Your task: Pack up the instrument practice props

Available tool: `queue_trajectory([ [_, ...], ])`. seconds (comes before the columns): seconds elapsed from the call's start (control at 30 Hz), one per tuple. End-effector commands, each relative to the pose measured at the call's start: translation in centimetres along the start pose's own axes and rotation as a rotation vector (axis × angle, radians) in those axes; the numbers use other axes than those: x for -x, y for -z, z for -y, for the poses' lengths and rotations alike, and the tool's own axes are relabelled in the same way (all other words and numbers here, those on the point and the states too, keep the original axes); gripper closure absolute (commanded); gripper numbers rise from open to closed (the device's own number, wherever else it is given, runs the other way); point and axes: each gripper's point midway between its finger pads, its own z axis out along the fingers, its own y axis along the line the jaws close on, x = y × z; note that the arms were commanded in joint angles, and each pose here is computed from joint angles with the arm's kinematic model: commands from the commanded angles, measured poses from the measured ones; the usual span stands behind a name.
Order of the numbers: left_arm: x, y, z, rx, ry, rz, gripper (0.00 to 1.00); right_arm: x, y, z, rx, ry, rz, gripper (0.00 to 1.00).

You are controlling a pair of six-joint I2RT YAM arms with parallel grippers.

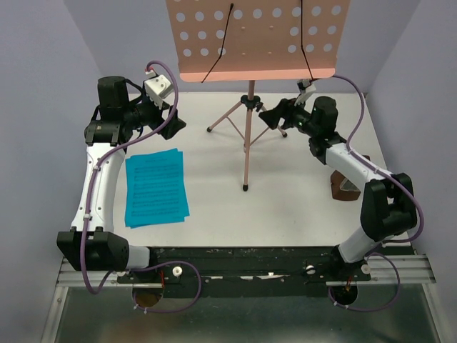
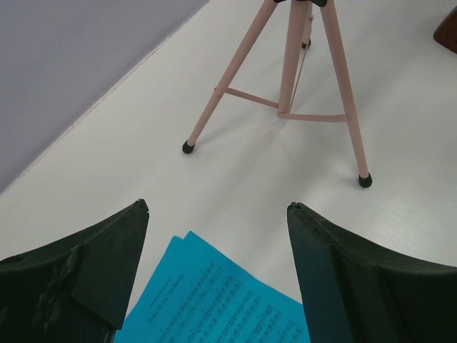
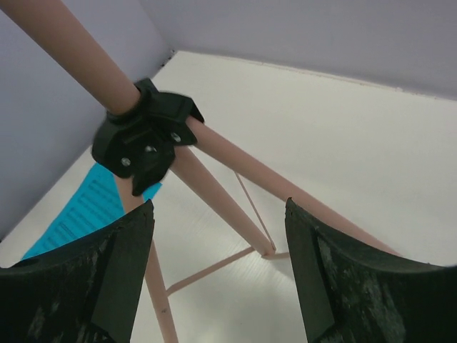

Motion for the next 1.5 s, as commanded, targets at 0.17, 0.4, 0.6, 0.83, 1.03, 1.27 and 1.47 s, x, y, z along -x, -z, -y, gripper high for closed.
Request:
queue_trajectory([
  [0.17, 0.7, -0.3, 1.1, -0.033, -0.035, 0.015, 0.11, -2.3, 1.8, 1.1, -0.046, 0.192, -0.02, 0.2],
  [0.4, -2.4, -0.5, 1.7, -0.056, -0.041, -0.06, 0.12, 3.2, 1.6, -3.3, 0.169, 0.44, 0.161, 0.2],
  [0.6, -4.3, 0.0, 2.7, -0.068, -0.028, -0.107, 0.11, 7.3, 0.0, -4.4, 0.209, 0.447, 0.275, 0.2],
  [0.83, -7.6, 0.9, 4.6, -0.101, 0.016, -0.201, 0.11, 9.0, -2.2, -5.9, 0.264, 0.41, 0.374, 0.2],
  [1.03, -9.8, 0.8, 6.3, -0.141, 0.092, -0.25, 0.12, 8.1, -3.5, -6.6, 0.319, 0.376, 0.413, 0.22],
  [1.27, -12.4, -0.8, 9.1, -0.253, 0.136, -0.284, 0.13, 8.0, -6.5, -6.4, 0.323, 0.36, 0.484, 0.25],
  [1.47, -11.2, -5.1, 11.9, -0.364, 0.149, -0.208, 0.14, 8.2, -8.3, -7.1, 0.33, 0.381, 0.477, 0.57],
])
